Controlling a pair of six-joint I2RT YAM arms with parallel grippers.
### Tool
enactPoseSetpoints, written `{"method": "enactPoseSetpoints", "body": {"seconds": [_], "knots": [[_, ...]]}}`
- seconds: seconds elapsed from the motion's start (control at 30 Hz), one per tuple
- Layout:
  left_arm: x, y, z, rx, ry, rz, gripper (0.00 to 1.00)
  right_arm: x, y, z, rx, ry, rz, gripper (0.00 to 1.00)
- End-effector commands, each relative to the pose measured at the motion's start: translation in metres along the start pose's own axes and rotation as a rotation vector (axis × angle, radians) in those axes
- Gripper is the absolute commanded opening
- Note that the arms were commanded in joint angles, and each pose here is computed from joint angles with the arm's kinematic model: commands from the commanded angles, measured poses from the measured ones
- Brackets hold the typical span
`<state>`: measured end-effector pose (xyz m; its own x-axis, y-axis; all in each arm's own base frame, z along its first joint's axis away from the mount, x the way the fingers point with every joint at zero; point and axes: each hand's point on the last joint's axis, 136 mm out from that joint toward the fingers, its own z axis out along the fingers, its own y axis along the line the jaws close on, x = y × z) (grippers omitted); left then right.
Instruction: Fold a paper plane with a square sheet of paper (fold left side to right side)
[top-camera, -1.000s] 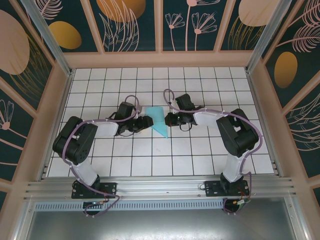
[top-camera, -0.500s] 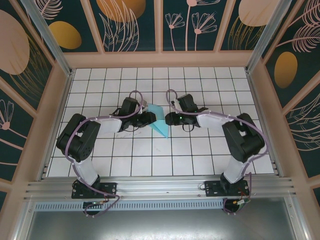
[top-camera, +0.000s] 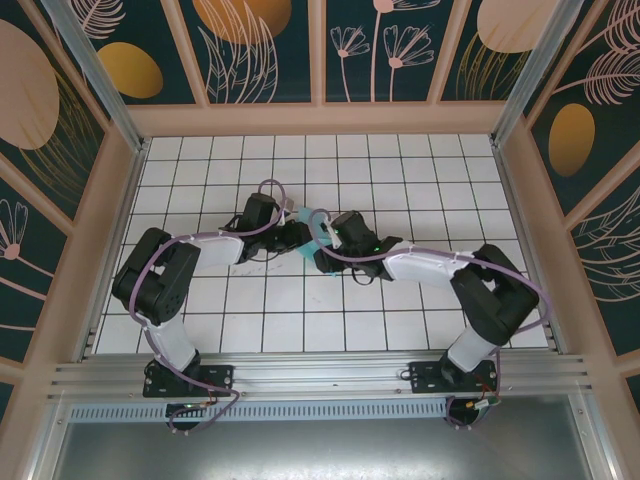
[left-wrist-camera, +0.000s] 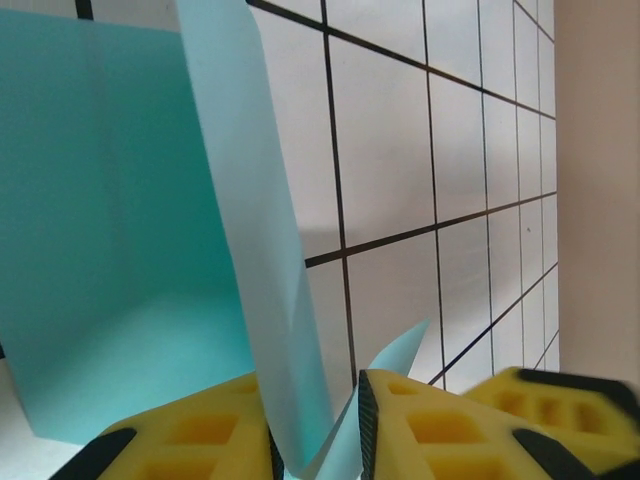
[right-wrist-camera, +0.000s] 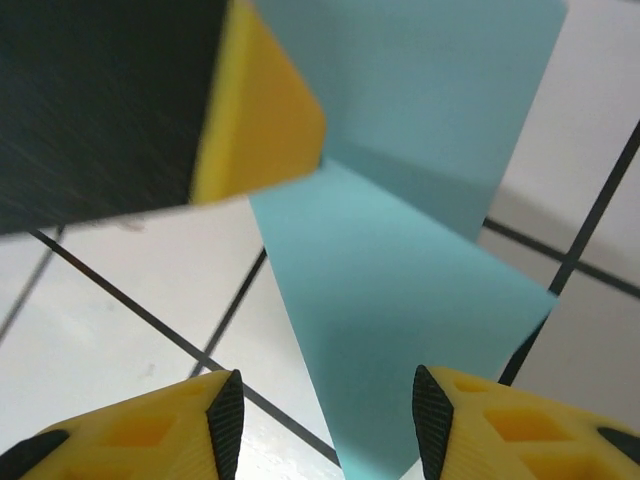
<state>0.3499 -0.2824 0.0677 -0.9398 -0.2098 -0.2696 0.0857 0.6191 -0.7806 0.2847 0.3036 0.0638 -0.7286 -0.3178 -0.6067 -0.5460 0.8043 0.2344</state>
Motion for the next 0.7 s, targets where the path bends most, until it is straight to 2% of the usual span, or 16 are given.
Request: {"method": "enactPoseSetpoints", "body": {"seconds": [0.0, 0.4, 0.57, 0.67], "knots": [[-0.010, -0.024, -0.006, 0.049, -0.027, 0.019, 0.28, -0.002, 0.001, 0.011, 0.029, -0.009, -0.030, 0.48], [-0.014, -0.027, -0.007, 0.049, -0.033, 0.018, 0.28, -0.001, -0.007, 0.026, 0.081, 0.003, -0.040, 0.40], [-0.017, -0.028, -0.011, 0.033, -0.053, 0.032, 0.31, 0.001, -0.008, 0.028, 0.085, 0.012, -0.043, 0.31], [-0.020, -0.031, -0.016, 0.023, -0.064, 0.044, 0.37, 0.004, -0.009, 0.028, 0.085, 0.020, -0.044, 0.23]]}}
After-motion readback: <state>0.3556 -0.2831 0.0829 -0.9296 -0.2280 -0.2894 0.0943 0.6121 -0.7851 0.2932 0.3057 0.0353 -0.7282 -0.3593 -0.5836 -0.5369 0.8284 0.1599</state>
